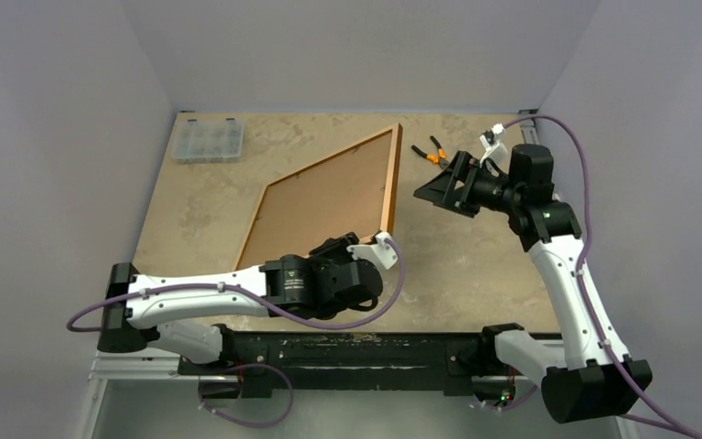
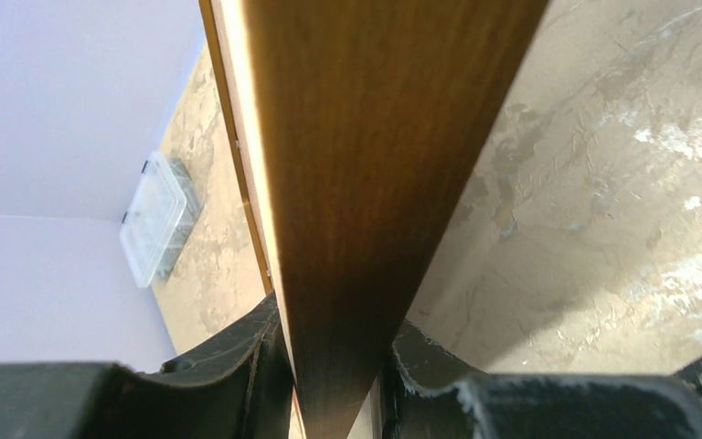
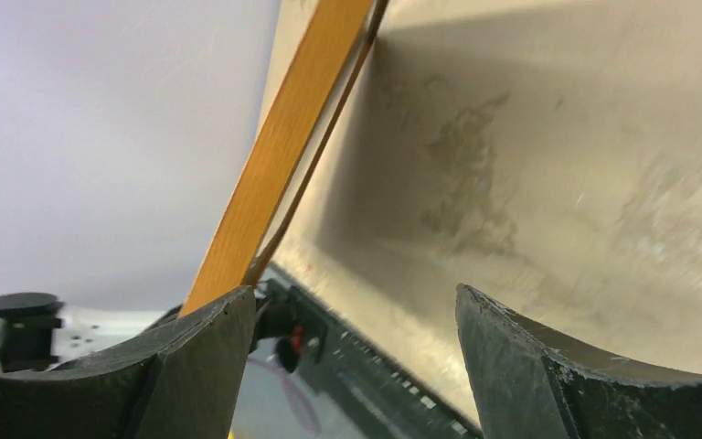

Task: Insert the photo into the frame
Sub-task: Turn over the photo frame at the center of the board.

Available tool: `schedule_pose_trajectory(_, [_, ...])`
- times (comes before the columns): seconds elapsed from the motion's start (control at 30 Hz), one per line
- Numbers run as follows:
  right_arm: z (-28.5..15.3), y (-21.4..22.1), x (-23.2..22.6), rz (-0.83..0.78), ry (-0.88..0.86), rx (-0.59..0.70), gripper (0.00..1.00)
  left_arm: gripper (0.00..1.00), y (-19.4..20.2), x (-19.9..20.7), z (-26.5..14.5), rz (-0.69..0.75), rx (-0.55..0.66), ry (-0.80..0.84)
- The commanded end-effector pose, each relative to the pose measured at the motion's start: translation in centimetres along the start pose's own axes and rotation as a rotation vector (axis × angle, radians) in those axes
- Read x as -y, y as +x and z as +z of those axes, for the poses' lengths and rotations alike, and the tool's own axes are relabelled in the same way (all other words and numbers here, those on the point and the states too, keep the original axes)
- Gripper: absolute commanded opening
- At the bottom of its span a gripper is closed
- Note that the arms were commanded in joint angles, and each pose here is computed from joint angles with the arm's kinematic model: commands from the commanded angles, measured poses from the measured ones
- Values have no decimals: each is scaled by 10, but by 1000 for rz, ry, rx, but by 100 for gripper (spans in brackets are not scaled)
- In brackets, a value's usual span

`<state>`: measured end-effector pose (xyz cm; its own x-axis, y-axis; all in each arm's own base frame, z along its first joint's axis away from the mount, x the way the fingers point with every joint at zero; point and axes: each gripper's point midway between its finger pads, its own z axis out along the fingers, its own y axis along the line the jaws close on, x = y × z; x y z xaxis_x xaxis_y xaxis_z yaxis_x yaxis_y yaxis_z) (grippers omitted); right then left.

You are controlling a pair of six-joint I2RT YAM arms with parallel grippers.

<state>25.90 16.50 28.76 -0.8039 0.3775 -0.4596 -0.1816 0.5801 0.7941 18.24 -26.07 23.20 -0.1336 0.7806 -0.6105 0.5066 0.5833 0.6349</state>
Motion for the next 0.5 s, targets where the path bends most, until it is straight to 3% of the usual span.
schedule_pose_trajectory(0.0, [-22, -33, -14, -328, 22, 186, 79, 0, -32, -6, -29, -225, 111, 154])
schedule_pose_trajectory(0.2, [-54, -61, -47, -608, -64, 512, 80, 0, -35, -17, -53, -235, 150, 257])
schedule_pose_trajectory(0.3, [-71, -65, -67, -749, -133, 647, 90, 0, -36, -20, -64, -237, 175, 311])
schedule_pose_trajectory(0.47, [-72, -39, -97, -1121, -313, 587, 92, 0, -37, -21, -80, -237, 221, 399])
